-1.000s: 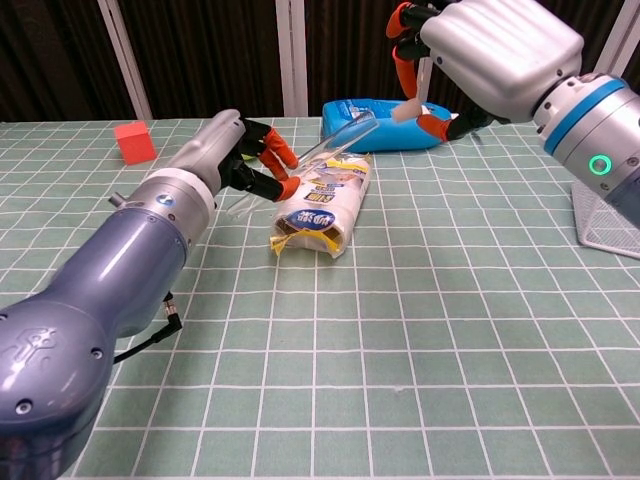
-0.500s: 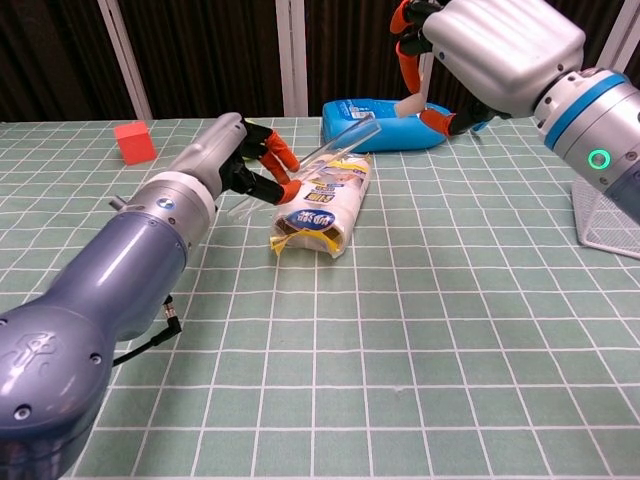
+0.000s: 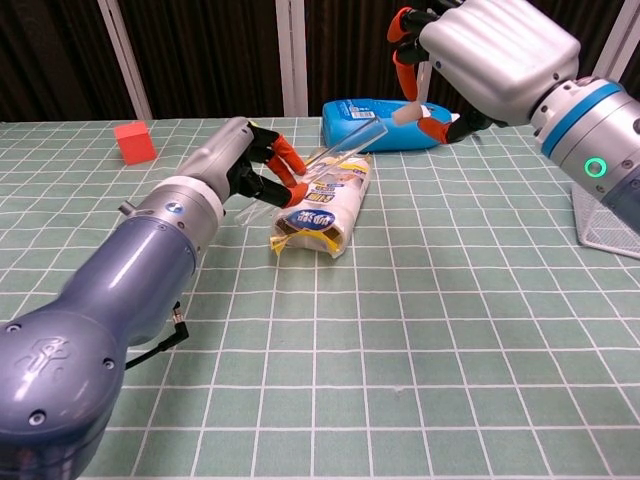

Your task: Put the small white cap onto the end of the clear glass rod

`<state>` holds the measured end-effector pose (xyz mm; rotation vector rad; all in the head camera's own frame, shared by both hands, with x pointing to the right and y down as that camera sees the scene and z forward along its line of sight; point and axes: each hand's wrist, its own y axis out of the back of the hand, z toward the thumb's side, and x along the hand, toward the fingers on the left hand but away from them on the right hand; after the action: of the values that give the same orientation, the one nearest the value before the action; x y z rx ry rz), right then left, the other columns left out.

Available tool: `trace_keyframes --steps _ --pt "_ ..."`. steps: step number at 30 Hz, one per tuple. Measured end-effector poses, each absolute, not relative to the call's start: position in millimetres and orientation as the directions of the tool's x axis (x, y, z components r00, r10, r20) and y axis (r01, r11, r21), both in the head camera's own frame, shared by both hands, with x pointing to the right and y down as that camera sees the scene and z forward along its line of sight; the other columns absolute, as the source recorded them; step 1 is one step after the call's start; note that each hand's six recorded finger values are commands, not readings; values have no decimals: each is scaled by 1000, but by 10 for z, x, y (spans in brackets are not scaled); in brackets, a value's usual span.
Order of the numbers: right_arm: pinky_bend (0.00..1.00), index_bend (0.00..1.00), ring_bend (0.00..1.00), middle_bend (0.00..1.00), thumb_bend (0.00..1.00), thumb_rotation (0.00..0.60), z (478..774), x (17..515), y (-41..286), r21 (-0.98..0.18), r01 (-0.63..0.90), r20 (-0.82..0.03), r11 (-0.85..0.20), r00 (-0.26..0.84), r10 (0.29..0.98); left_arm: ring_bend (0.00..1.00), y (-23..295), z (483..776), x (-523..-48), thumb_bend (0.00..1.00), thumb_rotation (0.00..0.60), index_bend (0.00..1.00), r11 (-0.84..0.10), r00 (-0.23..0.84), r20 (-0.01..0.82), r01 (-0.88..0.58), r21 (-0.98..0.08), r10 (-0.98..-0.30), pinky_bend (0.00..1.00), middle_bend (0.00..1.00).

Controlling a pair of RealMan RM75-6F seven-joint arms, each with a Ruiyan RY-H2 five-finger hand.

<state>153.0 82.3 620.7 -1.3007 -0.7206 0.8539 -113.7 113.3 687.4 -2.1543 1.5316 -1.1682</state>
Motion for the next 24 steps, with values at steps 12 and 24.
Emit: trace_keyframes --steps 12,24 --pt "0 599 93 222 390 600 6221 1485 868 -993 -111 -16 49 518 855 69 1149 6896 -1102 623 600 559 -422 131 464 -675 -605 -876 0 490" --pt "0 599 93 222 390 600 6257 1512 860 -992 -121 -26 42 510 860 69 1186 6908 -1069 623 600 560 -429 142 466 -677 -598 -873 0 490"
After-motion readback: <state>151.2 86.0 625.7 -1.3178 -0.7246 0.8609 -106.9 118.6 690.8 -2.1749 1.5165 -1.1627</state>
